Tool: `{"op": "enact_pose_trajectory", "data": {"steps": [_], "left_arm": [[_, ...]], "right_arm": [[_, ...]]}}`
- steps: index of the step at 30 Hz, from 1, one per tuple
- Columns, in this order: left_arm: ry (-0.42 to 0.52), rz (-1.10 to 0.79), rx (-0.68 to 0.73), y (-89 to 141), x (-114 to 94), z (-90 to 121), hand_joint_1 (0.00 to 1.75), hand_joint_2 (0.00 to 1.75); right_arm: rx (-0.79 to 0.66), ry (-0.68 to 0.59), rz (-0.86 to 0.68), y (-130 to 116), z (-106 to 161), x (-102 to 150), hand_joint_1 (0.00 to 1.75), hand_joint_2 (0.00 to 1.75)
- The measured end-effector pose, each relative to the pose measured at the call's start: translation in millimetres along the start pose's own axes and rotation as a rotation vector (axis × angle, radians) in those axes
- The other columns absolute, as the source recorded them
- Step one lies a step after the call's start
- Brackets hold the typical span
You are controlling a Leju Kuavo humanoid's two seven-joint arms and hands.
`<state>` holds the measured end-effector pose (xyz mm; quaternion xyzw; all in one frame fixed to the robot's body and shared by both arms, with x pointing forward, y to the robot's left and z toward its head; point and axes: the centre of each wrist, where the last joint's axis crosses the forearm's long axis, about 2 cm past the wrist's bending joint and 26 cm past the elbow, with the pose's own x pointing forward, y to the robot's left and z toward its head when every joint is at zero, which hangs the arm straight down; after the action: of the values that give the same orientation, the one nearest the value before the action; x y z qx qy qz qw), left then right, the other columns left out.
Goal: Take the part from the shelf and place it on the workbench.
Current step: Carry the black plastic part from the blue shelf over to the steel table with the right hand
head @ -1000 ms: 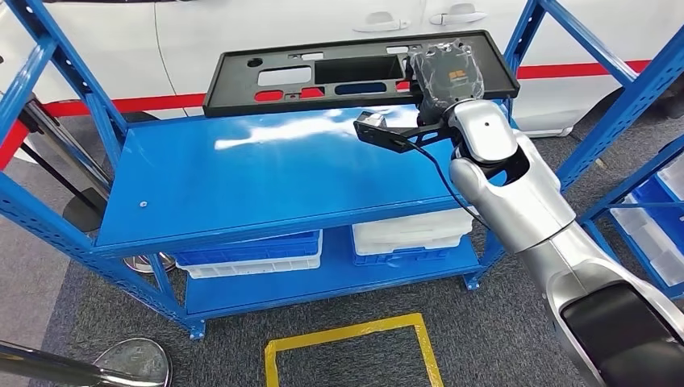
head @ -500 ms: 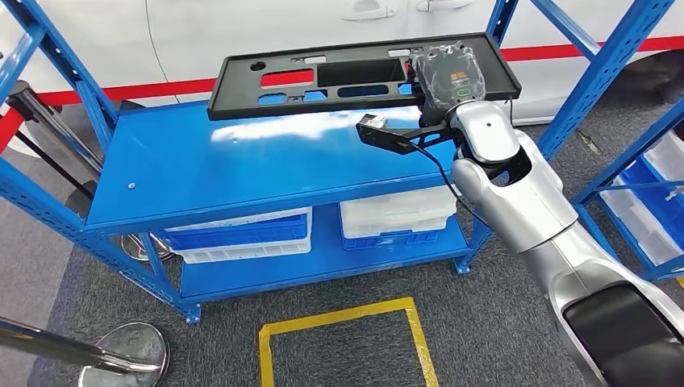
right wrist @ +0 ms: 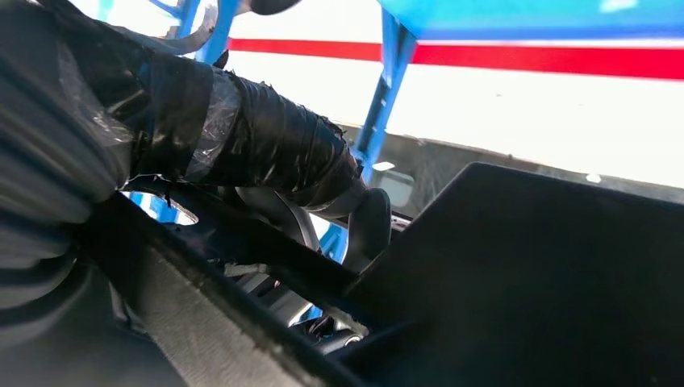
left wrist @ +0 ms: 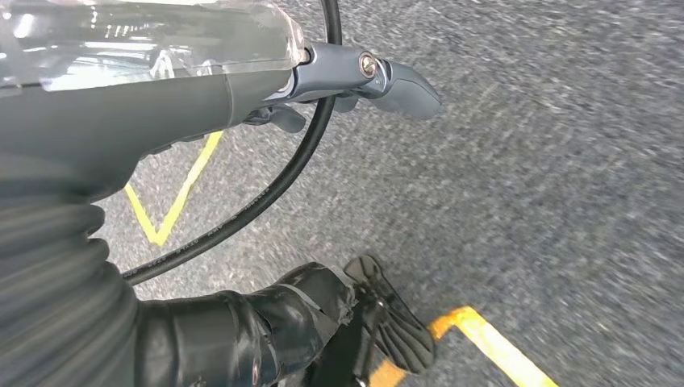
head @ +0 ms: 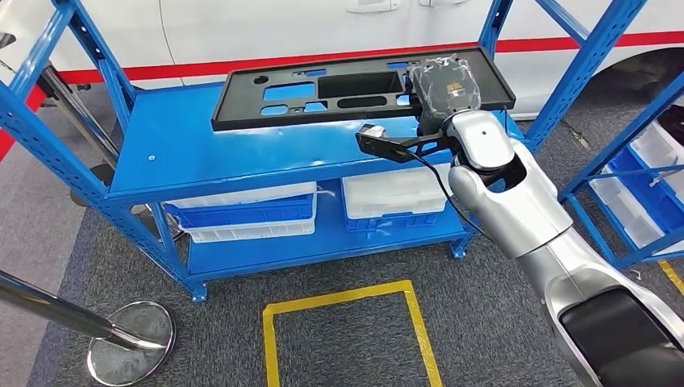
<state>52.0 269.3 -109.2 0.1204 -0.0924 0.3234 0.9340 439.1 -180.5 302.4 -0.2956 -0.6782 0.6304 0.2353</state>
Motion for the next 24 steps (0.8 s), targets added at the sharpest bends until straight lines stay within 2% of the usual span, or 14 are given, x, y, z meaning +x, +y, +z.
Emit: {"op": "enact_pose_trajectory", "data": {"steps": [24], "left_arm": [[0.005,-0.003,-0.001,-2.1,1.0,0.5,0.00,1.75]], "right_arm": [[0.013,0.000,-0.011,7.5,2.1,-1.0,1.75,1.75]]}}
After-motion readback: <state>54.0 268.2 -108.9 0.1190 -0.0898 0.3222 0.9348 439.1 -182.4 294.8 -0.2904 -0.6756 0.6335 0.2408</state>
